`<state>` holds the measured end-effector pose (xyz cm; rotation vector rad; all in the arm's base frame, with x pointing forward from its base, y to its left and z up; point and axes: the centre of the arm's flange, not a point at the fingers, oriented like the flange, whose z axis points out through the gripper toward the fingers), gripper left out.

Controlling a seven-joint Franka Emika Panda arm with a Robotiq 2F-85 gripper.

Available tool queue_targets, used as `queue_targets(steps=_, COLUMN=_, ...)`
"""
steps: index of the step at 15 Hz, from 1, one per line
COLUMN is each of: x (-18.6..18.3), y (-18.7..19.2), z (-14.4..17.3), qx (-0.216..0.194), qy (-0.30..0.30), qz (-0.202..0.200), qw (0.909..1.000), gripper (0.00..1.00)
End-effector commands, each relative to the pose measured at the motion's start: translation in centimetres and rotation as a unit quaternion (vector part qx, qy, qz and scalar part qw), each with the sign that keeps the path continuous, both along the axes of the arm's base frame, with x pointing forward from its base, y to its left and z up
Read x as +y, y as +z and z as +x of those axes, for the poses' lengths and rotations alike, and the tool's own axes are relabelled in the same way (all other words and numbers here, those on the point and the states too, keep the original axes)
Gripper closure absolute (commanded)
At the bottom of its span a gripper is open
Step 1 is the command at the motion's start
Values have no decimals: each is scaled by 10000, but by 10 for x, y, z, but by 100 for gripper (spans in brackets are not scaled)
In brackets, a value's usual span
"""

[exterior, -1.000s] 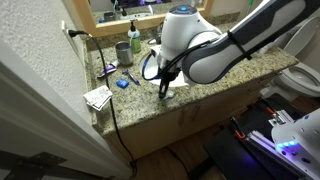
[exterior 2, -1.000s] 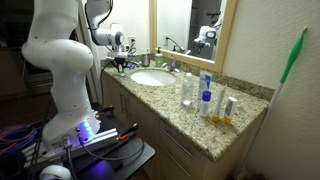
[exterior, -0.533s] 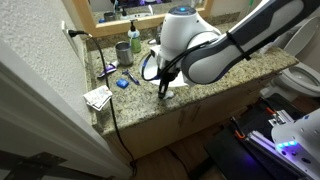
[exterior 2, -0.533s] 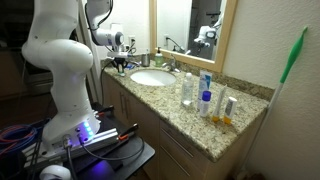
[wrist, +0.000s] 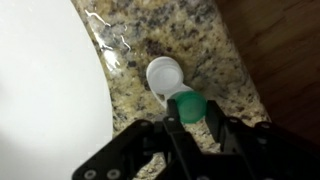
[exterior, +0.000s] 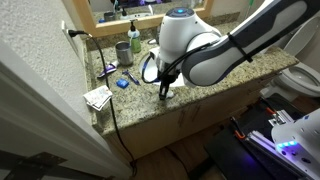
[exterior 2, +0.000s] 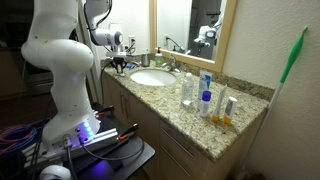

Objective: Place the green lid on the white object

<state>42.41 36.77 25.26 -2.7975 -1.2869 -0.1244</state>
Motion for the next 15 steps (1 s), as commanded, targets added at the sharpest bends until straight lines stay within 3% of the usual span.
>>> queue_targets(steps=1, x=1, y=6, z=2, qx=-58, qy=-106, qz=-204, qw=9997, gripper=92)
queue_targets(steps=13, x=-1, y=3, z=3, qx=-34, qy=-215, qz=-258, qw=9994, gripper=92)
queue_targets(steps=14, x=-2, y=3, z=2, qx=-37, qy=-214, qz=-250, qw=9995, gripper=90)
queue_targets(steps=15, x=-2, y=2, z=3, qx=-37, qy=-219, qz=-238, qw=9995, gripper=70)
